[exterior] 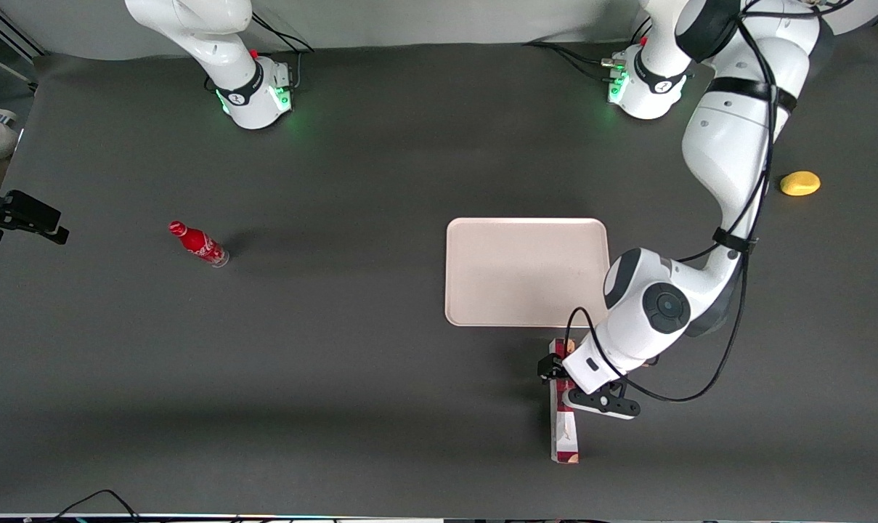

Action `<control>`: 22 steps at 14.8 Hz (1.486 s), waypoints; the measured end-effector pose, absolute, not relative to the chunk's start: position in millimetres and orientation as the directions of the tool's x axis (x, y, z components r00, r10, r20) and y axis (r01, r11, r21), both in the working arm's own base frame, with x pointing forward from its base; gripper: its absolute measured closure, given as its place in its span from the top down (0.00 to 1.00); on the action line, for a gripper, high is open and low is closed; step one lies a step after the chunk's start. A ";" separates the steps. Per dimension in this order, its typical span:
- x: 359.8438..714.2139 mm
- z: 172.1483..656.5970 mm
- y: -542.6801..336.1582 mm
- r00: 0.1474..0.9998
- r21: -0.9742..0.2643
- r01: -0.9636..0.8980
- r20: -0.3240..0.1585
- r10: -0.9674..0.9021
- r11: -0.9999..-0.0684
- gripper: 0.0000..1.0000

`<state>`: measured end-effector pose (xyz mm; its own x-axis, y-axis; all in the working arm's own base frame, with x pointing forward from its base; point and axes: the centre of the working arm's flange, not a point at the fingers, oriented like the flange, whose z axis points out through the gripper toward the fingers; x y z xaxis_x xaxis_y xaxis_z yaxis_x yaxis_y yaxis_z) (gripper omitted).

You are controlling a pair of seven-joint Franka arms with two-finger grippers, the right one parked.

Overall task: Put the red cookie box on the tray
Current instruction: 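Lower the open left gripper around the upright red cookie box, then close the left gripper on the cookie box and lift it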

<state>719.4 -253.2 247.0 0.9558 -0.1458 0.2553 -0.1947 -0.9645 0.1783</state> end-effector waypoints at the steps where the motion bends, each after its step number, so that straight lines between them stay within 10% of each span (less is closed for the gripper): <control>1: 722.3 239.6 -252.9 0.954 0.175 -0.197 0.259 -0.148 -0.965 1.00; 8: 731.3 207.8 -251.9 0.950 0.175 -0.200 0.277 -0.146 -0.964 0.93; 16: 732.3 210.3 -253.9 0.947 0.172 -0.204 0.283 -0.150 -0.964 0.13; 22: 740.3 255.3 -249.2 0.968 0.131 -0.199 0.184 -0.173 -0.971 0.08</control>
<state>740.3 -249.2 255.3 0.9675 -0.1731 0.1841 -0.1986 -0.9713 0.1306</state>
